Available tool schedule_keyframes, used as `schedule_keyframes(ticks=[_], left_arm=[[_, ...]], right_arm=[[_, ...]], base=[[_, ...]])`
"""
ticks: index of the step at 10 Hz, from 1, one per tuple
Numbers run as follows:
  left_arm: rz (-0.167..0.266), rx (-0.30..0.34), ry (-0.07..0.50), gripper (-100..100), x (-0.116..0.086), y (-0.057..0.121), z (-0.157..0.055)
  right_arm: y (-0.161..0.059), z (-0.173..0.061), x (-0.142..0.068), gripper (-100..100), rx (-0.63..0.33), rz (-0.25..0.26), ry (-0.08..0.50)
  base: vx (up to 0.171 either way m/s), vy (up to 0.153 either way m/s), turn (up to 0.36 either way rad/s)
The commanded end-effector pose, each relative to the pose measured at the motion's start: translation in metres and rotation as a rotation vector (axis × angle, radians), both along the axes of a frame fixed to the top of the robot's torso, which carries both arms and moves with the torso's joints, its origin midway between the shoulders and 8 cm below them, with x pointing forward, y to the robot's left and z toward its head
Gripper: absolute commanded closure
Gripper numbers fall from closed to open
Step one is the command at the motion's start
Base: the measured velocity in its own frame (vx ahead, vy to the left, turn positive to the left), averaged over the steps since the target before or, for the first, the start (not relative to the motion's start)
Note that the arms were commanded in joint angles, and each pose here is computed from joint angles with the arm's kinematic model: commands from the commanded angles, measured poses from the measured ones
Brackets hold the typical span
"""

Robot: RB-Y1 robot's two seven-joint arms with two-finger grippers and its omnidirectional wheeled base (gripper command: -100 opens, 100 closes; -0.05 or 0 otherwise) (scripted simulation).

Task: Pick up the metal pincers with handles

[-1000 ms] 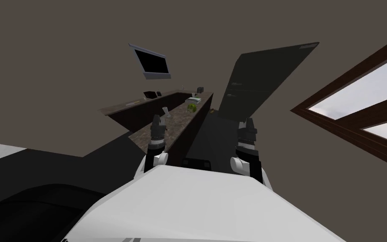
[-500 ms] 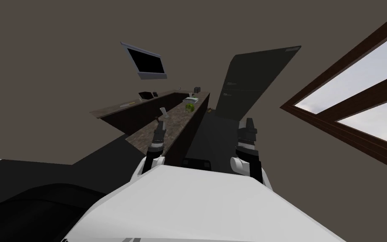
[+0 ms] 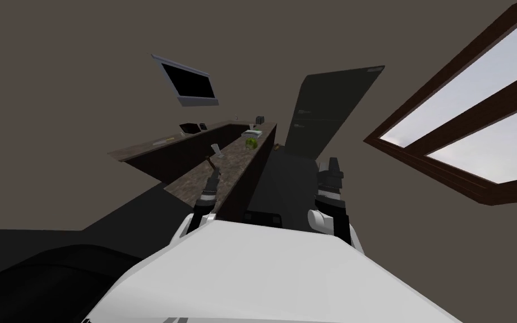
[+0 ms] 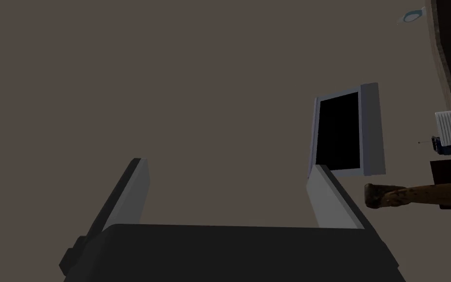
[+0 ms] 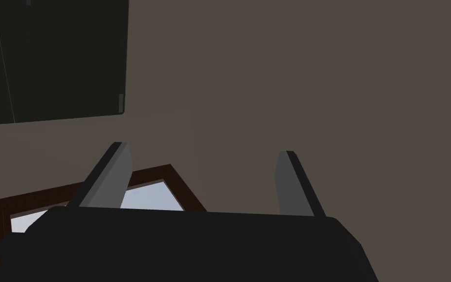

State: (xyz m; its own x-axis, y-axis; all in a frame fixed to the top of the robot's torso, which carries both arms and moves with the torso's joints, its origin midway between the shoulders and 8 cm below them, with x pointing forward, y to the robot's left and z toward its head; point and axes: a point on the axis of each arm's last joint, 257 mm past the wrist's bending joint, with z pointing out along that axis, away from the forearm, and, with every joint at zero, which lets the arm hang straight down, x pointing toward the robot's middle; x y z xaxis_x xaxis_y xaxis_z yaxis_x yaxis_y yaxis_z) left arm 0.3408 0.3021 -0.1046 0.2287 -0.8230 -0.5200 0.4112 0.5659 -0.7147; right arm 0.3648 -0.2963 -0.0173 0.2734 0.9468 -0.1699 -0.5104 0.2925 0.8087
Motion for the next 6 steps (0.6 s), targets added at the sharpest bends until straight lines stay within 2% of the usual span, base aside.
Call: schedule_keyframes(ticks=[1, 6], left_arm=[[0.028, 0.044, 0.048, -100, -0.001, 0.010, -0.020], [0.110, 0.214, 0.198, -100, -0.006, 0.053, -0.084]], right_arm=[[0.000, 0.000, 0.000, 0, 0.000, 0.000, 0.000], [0.000, 0.000, 0.000, 0, 0.000, 0.000, 0.000]], base=[[-0.027, 0.020, -0.153], [-0.037, 0.032, -0.134]])
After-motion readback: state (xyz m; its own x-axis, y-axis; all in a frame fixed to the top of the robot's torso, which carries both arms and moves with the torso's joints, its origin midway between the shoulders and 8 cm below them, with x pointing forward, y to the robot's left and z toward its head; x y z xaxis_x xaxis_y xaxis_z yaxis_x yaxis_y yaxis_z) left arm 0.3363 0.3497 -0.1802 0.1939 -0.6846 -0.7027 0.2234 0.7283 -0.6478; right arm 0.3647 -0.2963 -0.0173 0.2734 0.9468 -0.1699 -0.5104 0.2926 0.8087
